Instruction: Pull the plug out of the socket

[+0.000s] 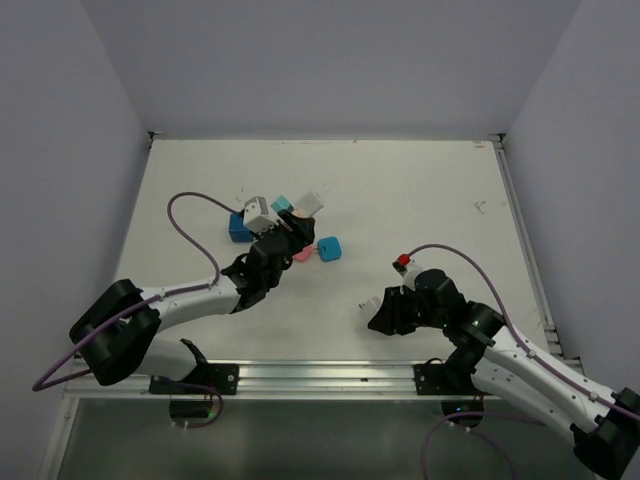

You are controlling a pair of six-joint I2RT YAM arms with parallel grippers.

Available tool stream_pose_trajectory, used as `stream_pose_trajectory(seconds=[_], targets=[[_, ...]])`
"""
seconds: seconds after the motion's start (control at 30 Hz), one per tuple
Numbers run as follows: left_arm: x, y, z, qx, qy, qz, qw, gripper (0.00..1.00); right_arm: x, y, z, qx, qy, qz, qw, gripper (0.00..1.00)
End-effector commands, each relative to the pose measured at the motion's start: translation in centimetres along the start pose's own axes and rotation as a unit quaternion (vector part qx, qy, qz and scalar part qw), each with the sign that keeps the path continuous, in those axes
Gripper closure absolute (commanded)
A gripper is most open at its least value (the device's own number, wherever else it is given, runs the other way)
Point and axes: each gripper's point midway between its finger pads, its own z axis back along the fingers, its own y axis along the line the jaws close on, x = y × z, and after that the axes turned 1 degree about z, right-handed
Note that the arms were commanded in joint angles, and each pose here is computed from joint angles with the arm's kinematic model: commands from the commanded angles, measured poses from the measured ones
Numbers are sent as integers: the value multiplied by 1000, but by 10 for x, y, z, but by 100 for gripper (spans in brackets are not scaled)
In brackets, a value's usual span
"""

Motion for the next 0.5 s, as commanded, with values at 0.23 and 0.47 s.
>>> stream_pose_trajectory(seconds=[0.23,0.47], targets=[[73,-79,36,-125,-65,-19,990,100,30,0,-19,-11,-60,-39,997,100],[75,-67,74,-139,-14,-117,983,100,61,-16,-51,-50,-86,-62,993,100]])
